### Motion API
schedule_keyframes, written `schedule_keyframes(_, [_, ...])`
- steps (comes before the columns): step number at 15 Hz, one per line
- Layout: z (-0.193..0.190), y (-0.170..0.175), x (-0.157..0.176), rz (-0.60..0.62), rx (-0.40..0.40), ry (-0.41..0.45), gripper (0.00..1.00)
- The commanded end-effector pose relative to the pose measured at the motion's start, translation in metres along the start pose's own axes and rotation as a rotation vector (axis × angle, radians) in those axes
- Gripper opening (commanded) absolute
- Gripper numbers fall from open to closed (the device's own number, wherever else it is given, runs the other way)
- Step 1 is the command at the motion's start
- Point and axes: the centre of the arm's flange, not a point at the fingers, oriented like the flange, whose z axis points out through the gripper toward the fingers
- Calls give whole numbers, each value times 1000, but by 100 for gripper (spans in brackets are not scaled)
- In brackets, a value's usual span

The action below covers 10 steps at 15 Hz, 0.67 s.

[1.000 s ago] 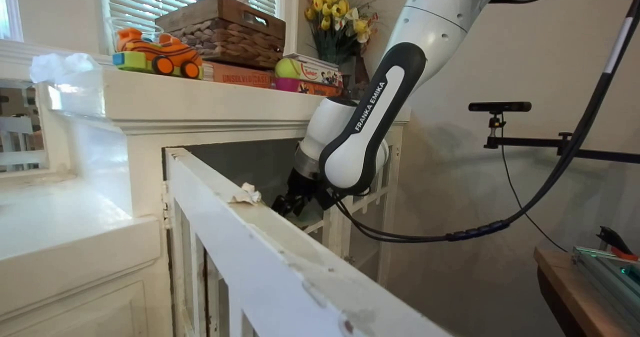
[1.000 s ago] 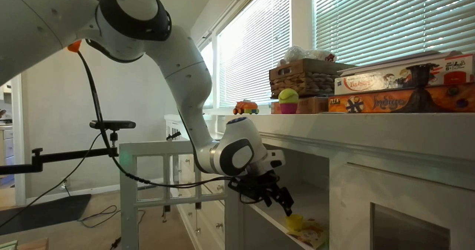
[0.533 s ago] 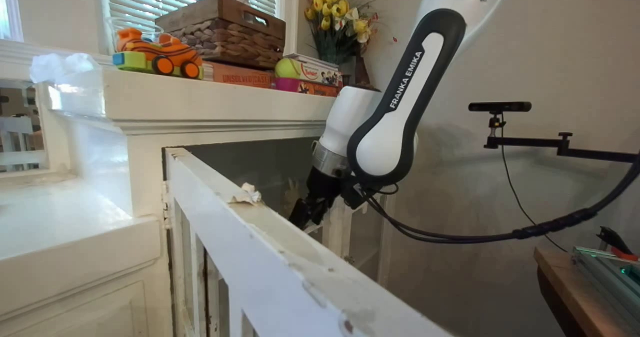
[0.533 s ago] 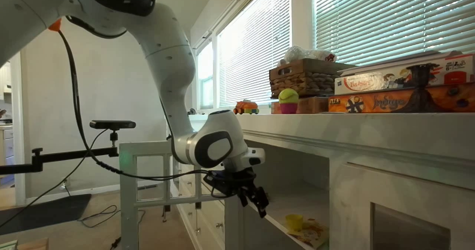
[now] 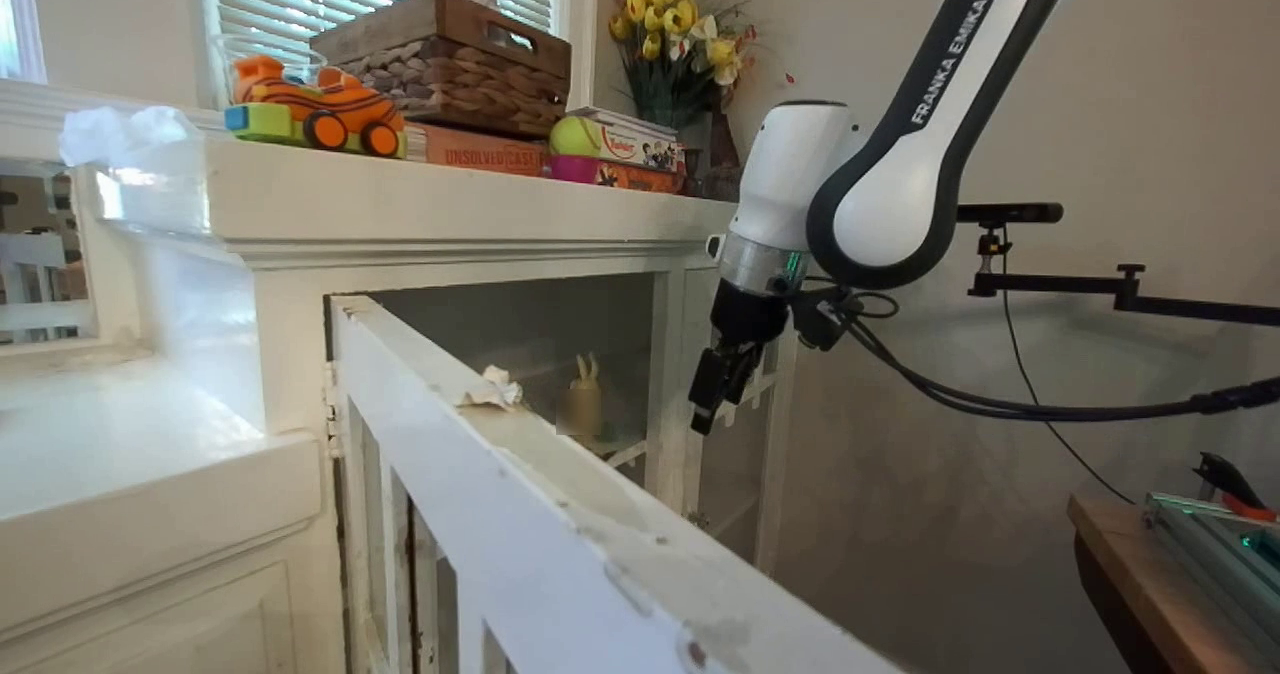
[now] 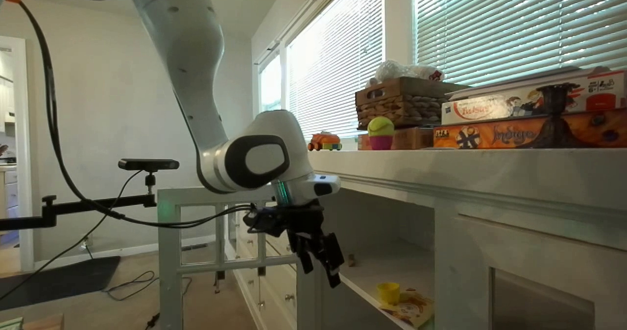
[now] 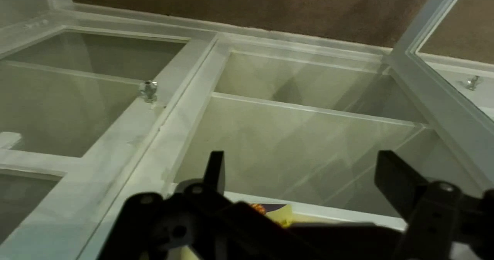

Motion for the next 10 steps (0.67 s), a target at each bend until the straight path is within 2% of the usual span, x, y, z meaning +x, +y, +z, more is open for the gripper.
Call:
schedule_keyframes(1, [-73,20,-25,-80,15,-39,100])
schedule_keyframes(6, [-125,24,-40,-182,189,-39,100])
schedule_keyframes(10, [-155,30,-48,-204,208,-44,100])
